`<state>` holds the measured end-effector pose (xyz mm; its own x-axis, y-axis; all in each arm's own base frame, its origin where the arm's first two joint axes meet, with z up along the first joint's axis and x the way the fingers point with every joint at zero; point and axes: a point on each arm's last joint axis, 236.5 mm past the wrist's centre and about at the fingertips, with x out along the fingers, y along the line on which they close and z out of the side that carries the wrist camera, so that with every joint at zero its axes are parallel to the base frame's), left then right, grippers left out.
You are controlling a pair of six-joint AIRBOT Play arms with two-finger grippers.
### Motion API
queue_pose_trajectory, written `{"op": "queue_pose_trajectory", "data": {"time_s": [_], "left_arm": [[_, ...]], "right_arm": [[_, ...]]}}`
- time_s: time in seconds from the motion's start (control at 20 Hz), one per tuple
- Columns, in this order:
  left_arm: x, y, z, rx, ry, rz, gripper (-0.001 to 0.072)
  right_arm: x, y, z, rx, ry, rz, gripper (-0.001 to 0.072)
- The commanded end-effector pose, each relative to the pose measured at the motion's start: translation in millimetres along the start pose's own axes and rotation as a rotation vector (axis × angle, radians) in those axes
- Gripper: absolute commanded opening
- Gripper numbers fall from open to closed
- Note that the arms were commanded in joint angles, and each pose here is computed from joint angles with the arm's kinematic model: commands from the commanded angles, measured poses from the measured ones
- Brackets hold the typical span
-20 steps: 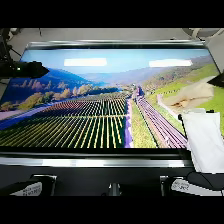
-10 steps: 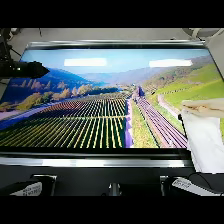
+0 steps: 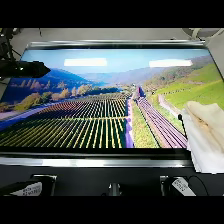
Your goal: Fold the shirts.
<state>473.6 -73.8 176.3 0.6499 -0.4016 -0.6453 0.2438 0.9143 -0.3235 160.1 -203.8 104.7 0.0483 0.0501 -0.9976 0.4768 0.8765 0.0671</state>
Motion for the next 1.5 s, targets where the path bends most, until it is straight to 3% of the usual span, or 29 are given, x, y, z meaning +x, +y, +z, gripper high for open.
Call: {"op": "queue_pose_trajectory", "data": {"time_s": [0.0,0.25,0.3,0.35,0.4,0.55,0.7,0.75,0.85,0.95,1.0,1.1,1.25,1.45], "left_arm": [[0.3,-0.3,0.3,0.002,-0.001,0.0,0.0026],[0.4,-0.8,-0.6,0.001,0.003,-0.002,0.0026],[0.2,-1.0,-0.5,0.001,0.002,-0.002,0.0026],[0.0,-1.1,-0.4,0.002,0.002,-0.002,0.0026],[-1.1,-1.7,0.0,0.003,0.0,-0.003,0.0026],[-9.2,-7.2,7.0,0.011,-0.023,-0.009,0.0026],[-19.7,-14.2,35.7,0.057,-0.112,0.012,0.0024],[-20.2,-11.3,45.5,0.101,-0.136,0.068,0.0023],[-14.8,14.7,46.3,0.122,-0.106,0.282,0.0023],[2.4,40.2,24.0,0.15,-0.001,0.472,0.0027],[15.7,41.2,2.8,0.145,0.088,0.476,0.0066],[36.8,39.4,-61.7,0.088,0.346,0.455,0.0711],[35.7,34.5,-149.6,0.044,0.64,0.407,0.0717],[21.7,22.8,-149.7,0.029,0.417,0.359,0.0716]], "right_arm": [[43.9,-21.0,-47.9,0.036,0.187,-0.083,0.0016],[73.7,-24.9,-51.1,0.028,0.202,-0.089,0.0017],[76.5,-27.4,-48.0,0.028,0.188,-0.099,0.0113],[77.7,-29.6,-42.1,0.027,0.163,-0.108,0.0439],[78.4,-34.2,-31.1,0.015,0.116,-0.125,0.0709],[42.6,-53.1,10.4,-0.093,-0.049,-0.22,0.0678],[-63.8,-61.0,101.9,-0.137,-0.497,-0.363,0.0661],[-104.2,-45.3,130.7,-0.179,-0.652,-0.389,0.0609],[-139.8,17.9,165.6,-0.318,-0.812,-0.348,0.0589],[-113.1,118.1,169.9,-0.507,-0.765,-0.184,0.0589],[-90.3,158.5,162.9,-0.563,-0.689,-0.111,0.0592],[-37.4,228.3,147.2,-0.723,-0.516,-0.006,0.0614],[31.0,267.7,90.8,-0.878,-0.147,0.108,0.0625],[47.1,289.5,74.8,-0.946,-0.074,0.121,0.0626]]}}
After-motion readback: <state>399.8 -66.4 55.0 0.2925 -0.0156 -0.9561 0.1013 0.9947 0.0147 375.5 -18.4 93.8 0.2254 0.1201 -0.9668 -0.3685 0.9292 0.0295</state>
